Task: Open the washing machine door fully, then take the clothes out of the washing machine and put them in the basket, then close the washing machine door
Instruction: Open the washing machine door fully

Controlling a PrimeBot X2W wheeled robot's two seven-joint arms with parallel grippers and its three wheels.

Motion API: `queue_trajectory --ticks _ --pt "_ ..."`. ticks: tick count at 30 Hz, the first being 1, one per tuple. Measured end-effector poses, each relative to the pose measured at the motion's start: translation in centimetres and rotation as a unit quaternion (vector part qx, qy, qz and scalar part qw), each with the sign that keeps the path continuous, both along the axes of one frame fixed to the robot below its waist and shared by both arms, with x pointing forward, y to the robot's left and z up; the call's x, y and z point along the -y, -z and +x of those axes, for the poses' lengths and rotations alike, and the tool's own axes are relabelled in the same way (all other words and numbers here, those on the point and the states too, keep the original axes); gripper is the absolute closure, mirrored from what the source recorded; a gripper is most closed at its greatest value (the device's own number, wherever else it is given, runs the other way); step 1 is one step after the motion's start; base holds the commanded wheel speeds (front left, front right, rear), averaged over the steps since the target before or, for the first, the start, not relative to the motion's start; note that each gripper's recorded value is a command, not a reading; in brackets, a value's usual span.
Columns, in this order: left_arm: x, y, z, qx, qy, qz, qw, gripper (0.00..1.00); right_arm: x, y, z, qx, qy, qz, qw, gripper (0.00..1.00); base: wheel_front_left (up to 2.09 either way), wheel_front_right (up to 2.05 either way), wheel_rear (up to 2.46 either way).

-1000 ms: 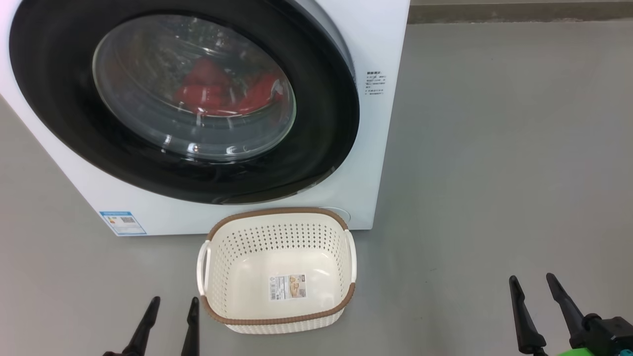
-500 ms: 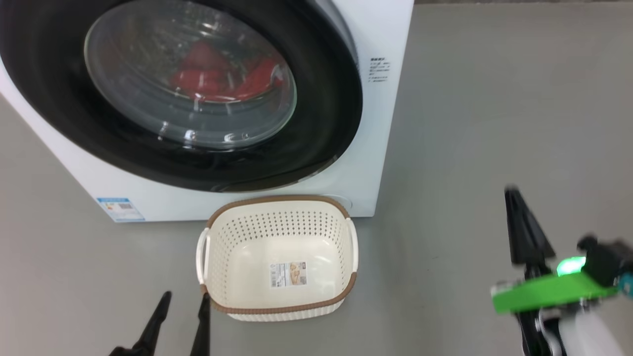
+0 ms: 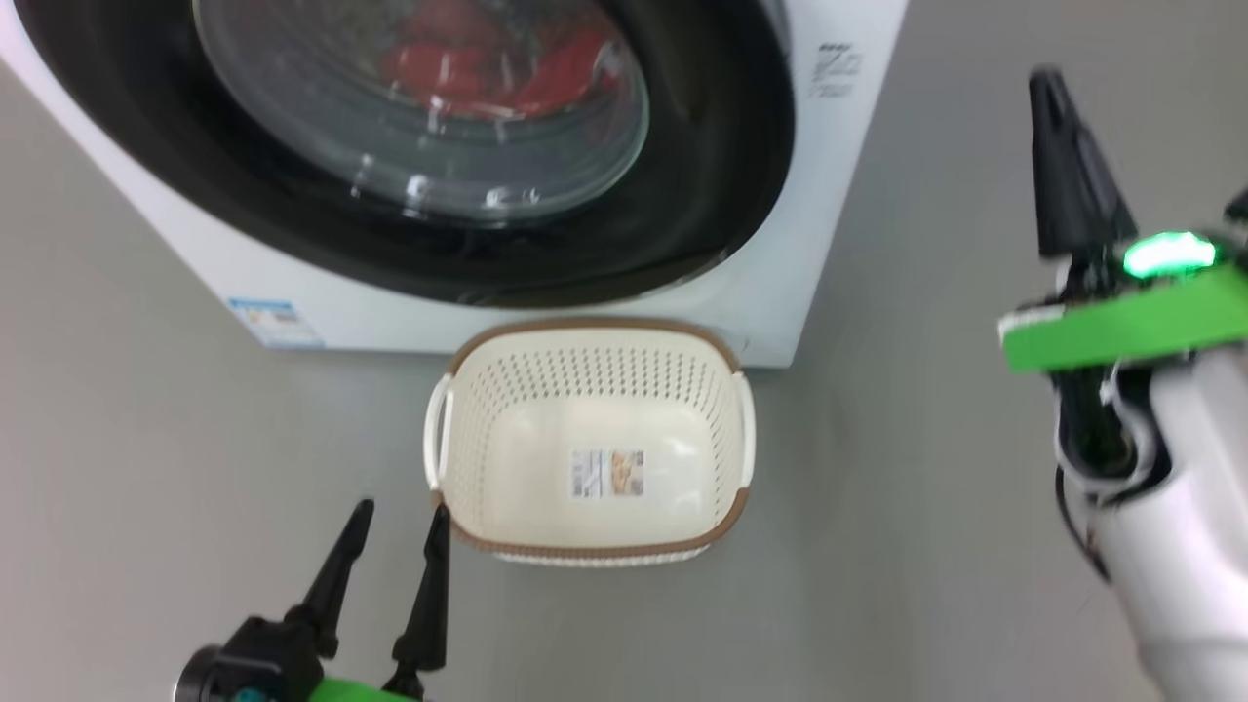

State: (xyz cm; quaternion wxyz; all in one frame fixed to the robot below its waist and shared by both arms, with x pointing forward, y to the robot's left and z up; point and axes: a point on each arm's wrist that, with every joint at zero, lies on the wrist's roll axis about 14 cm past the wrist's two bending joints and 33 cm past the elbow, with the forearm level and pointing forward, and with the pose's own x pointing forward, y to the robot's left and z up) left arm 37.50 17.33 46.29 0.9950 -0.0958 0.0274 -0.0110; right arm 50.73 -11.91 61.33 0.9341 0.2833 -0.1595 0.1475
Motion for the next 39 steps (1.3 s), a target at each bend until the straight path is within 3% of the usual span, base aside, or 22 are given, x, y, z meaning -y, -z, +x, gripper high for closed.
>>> queue_trajectory --ticks 9,18,29,39 --pt "-0.6 1.1 2.1 -0.013 -0.009 -0.01 1.0 0.0 -3.6 0.6 5.1 -0.02 -0.091 0.03 0.995 1.0 0.0 0.0 0.0" --pt "-0.9 3.1 3.8 -0.037 -0.011 -0.007 0.999 0.0 -7.7 3.3 8.4 -0.08 -0.192 0.041 0.977 1.0 0.0 0.0 0.0" --pt "-1.0 5.4 5.3 -0.061 -0.006 -0.003 0.998 0.0 -10.3 5.6 11.2 -0.172 -0.281 0.118 0.937 1.0 0.0 0.0 0.0" --pt "-0.8 6.1 6.1 -0.067 0.0 -0.005 0.998 0.0 -11.2 6.7 12.1 -0.217 -0.322 0.138 0.911 1.0 0.0 0.0 0.0"
